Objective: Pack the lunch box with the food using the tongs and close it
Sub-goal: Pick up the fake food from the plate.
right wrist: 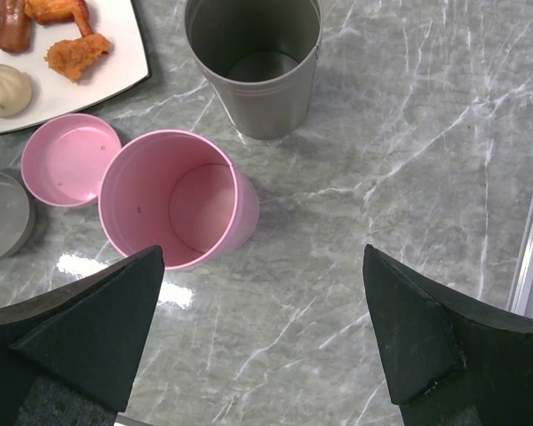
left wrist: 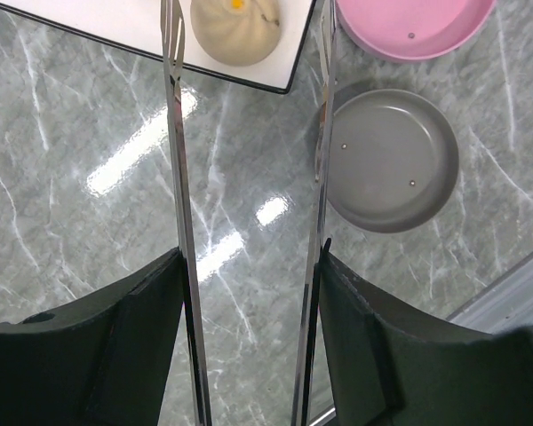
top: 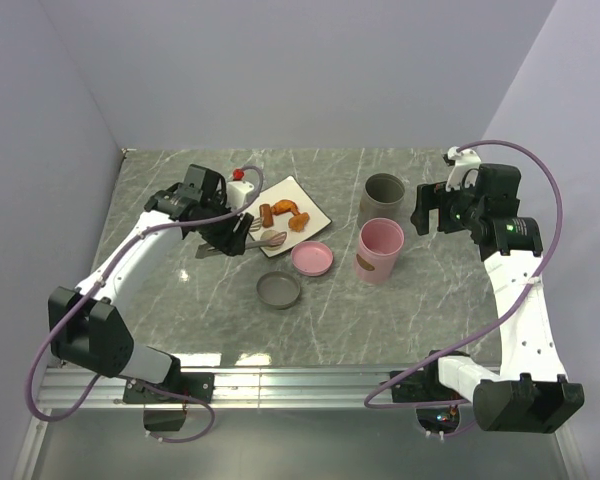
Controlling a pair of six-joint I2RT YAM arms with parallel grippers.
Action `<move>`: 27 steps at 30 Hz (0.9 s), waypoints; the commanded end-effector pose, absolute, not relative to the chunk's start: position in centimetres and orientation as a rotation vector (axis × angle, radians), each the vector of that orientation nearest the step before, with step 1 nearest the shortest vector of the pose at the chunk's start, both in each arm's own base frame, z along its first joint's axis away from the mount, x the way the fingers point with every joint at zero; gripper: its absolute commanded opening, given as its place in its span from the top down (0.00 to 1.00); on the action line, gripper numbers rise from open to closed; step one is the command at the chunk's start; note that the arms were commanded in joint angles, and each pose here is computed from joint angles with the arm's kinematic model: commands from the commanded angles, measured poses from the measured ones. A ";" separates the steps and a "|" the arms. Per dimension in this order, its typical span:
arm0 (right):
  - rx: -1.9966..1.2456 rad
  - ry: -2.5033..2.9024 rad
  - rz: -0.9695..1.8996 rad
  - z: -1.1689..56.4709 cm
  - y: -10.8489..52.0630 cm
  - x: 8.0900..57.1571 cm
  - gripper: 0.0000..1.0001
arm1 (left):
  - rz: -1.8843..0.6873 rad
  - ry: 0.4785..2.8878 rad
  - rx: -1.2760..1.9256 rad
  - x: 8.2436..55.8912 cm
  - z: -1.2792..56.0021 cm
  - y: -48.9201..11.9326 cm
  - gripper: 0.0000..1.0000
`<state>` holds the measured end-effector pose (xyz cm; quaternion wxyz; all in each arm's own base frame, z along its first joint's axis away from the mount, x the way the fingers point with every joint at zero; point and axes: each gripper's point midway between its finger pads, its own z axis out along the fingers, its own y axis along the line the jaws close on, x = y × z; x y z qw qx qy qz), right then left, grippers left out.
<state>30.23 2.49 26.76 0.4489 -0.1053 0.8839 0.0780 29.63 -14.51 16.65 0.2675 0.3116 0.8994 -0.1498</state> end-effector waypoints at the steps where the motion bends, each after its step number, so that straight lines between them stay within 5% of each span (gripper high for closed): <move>1: -0.264 2.161 0.181 27.9 2.5 30.4 0.00 | -0.339 2.402 0.800 31.1 16.7 -14.6 0.36; 27: -0.262 2.186 0.200 27.1 2.6 31.1 0.00 | -0.380 2.486 0.839 30.5 13.3 -15.5 0.37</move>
